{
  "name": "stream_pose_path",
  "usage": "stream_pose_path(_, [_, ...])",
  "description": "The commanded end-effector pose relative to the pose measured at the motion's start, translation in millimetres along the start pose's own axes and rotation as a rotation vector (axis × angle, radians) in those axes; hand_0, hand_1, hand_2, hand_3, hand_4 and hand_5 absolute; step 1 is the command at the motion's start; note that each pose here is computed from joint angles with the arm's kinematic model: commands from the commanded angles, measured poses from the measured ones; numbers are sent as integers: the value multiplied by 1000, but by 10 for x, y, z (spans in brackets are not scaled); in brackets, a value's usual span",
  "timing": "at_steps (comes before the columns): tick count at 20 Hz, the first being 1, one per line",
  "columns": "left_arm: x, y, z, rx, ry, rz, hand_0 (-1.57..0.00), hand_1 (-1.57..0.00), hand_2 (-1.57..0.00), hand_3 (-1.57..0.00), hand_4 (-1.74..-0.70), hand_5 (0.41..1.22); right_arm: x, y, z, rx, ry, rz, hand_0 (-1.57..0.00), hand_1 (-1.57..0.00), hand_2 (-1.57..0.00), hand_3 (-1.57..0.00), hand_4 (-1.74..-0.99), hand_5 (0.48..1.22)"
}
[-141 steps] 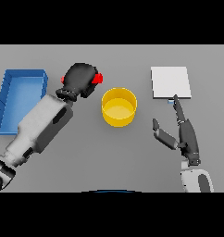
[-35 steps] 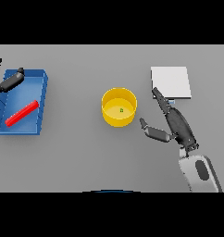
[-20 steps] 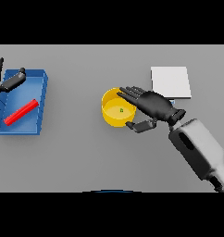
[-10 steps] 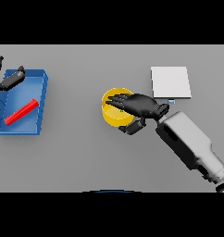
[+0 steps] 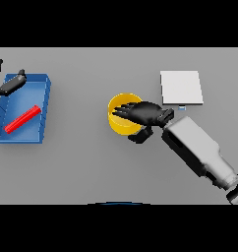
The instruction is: Pick up the red beaker and tilt it to pour out 1 green nut into yellow bowl. Pick up the yellow bowl and place it on the metallic measuring scale.
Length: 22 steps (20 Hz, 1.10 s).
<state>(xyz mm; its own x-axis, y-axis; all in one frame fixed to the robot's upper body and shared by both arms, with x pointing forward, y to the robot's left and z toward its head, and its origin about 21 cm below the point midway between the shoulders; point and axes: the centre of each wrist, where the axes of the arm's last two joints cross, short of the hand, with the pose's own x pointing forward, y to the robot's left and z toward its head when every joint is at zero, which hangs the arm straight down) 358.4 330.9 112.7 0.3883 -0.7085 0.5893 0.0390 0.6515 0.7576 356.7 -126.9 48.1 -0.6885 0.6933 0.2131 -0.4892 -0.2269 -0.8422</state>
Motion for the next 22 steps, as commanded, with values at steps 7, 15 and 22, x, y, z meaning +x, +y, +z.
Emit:
stream_pose_path(7, [-45, 26, 52, 4, -7, 8, 1, 1, 1, 1, -795, 725, 60, 44, -84, 47, 4, 33, -721, -664, -624, -472, -1488, 1016])
stream_pose_path(15, [-20, 22, 44, 8, 0, 8, 1, 1, 1, 1, -802, 726, 30, -27, 2, 116, 33, 14, -1428, -1419, -1355, -1155, -1694, 1187])
stream_pose_path(22, [0, 17, 75, 3, -7, 4, 1, 1, 1, 1, -801, 723, 23, -269, 189, 60, 13, 10, -1541, -1539, -1470, -1268, -1731, 1214])
